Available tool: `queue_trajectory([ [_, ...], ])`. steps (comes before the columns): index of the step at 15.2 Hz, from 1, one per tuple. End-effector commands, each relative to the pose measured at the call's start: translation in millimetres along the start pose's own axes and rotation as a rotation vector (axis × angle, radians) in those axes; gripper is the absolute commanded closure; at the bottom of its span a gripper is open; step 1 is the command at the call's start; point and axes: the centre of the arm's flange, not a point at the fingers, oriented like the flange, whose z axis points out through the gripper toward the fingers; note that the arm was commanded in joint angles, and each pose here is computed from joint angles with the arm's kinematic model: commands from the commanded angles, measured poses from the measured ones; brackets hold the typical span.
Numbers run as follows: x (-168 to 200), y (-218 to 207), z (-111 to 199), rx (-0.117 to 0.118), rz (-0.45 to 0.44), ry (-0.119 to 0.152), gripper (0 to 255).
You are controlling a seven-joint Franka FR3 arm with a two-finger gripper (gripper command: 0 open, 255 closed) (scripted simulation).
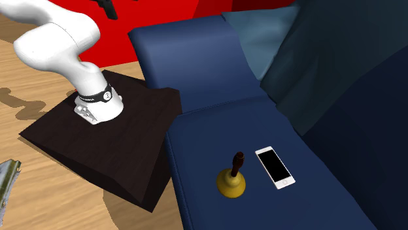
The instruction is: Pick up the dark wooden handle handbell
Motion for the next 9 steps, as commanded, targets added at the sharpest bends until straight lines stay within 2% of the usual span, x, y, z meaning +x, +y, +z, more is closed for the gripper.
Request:
queue_trajectory([
  [1,0,0,0,0.000,0.000,0.000,0],
  [9,70,21,68,-0.042,0.006,0.041,0],
])
